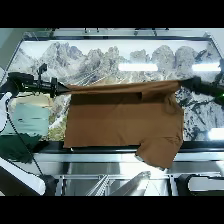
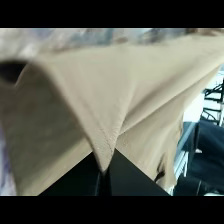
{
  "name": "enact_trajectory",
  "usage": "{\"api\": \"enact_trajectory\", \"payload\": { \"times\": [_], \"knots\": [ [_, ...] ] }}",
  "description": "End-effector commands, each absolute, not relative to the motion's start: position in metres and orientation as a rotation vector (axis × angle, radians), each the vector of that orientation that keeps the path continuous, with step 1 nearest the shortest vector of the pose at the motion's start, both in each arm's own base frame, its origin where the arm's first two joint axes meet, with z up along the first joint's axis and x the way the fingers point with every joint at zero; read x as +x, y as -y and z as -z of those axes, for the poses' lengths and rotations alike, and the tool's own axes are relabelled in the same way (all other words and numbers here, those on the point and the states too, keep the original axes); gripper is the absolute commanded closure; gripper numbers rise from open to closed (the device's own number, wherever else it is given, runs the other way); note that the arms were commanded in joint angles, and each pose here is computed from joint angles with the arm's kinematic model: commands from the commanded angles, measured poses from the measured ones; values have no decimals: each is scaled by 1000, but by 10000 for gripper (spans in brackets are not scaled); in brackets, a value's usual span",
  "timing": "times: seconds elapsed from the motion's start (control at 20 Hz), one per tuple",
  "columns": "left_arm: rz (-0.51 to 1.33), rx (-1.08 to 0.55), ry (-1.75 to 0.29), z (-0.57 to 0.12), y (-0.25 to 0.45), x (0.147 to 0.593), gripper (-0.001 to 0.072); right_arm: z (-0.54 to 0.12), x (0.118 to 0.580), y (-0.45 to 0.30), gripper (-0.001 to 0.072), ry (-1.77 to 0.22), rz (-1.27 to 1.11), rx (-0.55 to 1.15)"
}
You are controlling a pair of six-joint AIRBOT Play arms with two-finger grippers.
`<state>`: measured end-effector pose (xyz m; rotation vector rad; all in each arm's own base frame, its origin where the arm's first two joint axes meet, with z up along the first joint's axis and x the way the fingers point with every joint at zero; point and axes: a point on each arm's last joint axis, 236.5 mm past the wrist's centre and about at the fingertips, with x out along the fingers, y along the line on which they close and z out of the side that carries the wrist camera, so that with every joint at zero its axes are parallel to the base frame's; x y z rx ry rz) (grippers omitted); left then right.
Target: Fold the shirts.
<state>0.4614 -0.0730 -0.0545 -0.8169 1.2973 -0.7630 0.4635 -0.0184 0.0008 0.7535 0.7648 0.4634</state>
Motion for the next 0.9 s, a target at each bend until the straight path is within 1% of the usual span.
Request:
{"api": "enact_trajectory", "payload": {
  "times": [0.0,0.15,0.3,0.35,0.4,0.45,0.55,0.6,0.65,0.7,0.8,0.85],
  "knots": [
    [749,-852,-1409,82,77,431,684,49,424,11,696,-931,-445,745],
    [744,-903,-1472,96,85,410,686,72,403,7,696,-1003,-432,743],
    [757,-908,-1501,100,94,401,695,74,401,6,694,-1014,-421,756],
    [777,-904,-1507,96,97,400,688,75,400,6,631,-1019,-417,766],
    [804,-896,-1515,91,99,398,603,76,398,6,443,-1034,-409,777],
    [840,-891,-1522,82,100,396,426,78,392,8,387,-1065,-399,784],
    [894,-895,-1554,65,100,390,414,82,371,20,386,-1149,-356,774],
    [889,-904,-1555,58,97,390,414,82,359,29,363,-1190,-324,769],
    [880,-907,-1542,51,92,389,414,78,348,41,231,-1218,-281,766],
    [864,-912,-1524,42,86,386,413,72,338,51,203,-1237,-242,783],
    [830,-934,-1505,28,74,370,412,52,326,62,209,-1215,-177,863],
    [787,-926,-1517,28,65,355,411,46,315,65,209,-1217,-142,886]
  ]
}}
